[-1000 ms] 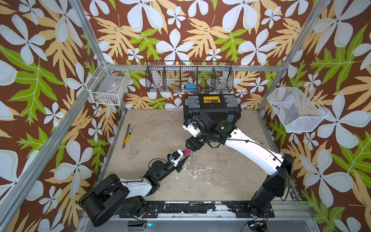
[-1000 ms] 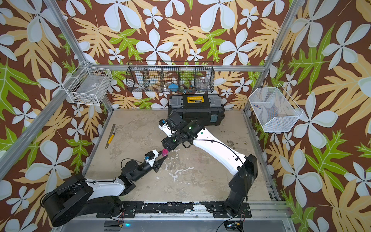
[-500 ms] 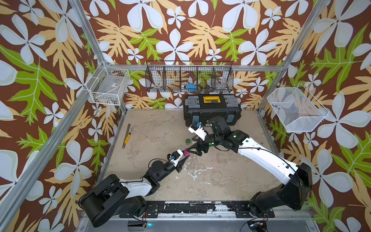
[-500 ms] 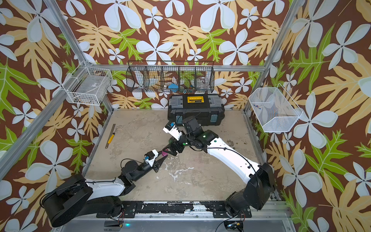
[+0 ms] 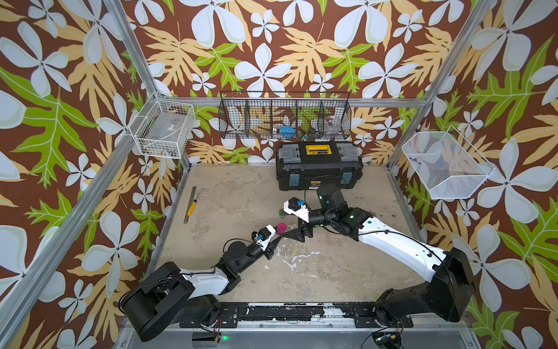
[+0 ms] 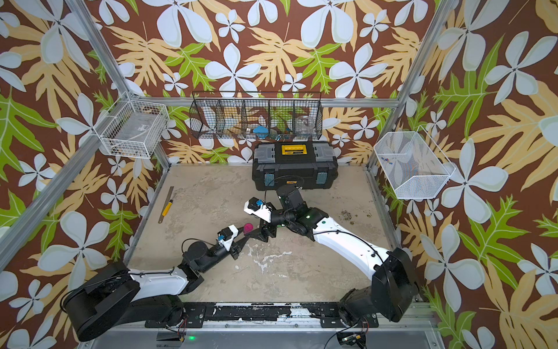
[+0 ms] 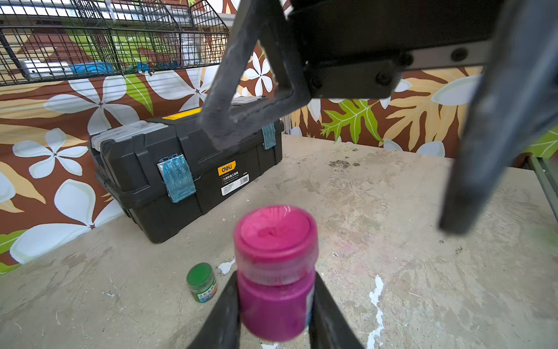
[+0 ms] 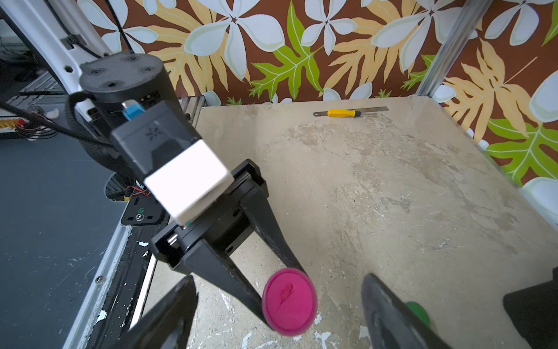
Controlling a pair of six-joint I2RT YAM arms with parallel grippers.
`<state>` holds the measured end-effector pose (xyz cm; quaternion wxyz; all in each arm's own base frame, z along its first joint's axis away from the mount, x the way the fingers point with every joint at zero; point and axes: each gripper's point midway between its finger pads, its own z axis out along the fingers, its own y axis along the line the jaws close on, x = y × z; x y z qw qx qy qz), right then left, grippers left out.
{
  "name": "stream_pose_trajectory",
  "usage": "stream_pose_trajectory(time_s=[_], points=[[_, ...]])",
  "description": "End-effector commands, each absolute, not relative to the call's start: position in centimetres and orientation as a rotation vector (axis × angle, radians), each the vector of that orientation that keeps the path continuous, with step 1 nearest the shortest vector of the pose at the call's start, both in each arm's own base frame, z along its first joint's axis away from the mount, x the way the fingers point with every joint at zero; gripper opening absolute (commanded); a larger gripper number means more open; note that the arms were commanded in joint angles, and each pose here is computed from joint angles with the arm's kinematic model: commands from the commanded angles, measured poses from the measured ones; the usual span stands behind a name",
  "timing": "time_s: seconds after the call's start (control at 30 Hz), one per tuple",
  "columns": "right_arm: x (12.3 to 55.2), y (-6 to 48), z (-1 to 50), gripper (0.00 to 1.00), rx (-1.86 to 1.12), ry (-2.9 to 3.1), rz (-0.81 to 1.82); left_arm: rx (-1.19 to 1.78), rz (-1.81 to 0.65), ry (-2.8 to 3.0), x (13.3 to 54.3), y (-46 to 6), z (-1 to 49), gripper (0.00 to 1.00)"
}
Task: Close the paint jar lid
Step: Screw the lid onto the paint jar.
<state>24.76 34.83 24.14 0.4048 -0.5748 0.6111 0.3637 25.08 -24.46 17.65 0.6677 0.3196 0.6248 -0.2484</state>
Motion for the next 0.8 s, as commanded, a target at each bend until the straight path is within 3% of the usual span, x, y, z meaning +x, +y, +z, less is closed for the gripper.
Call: stream_pose_trajectory(time_s=[0.0, 0.17, 0.77], points=[[24.9, 35.3, 24.1, 0.82, -1.480, 1.508, 0.926, 0.707, -0.566, 1.377, 25.1, -24.5, 18.6, 0.07], [25.0, 35.5, 23.3, 0.70, -1.491, 1.534, 0.946, 0.705, -0.565, 1.376, 25.0, -24.4, 18.6, 0.07], [25.9, 35.2, 21.8, 0.63, -1.465, 1.614, 0.924, 0.702, -0.561, 1.373, 25.1, -24.3, 18.7, 0.07]])
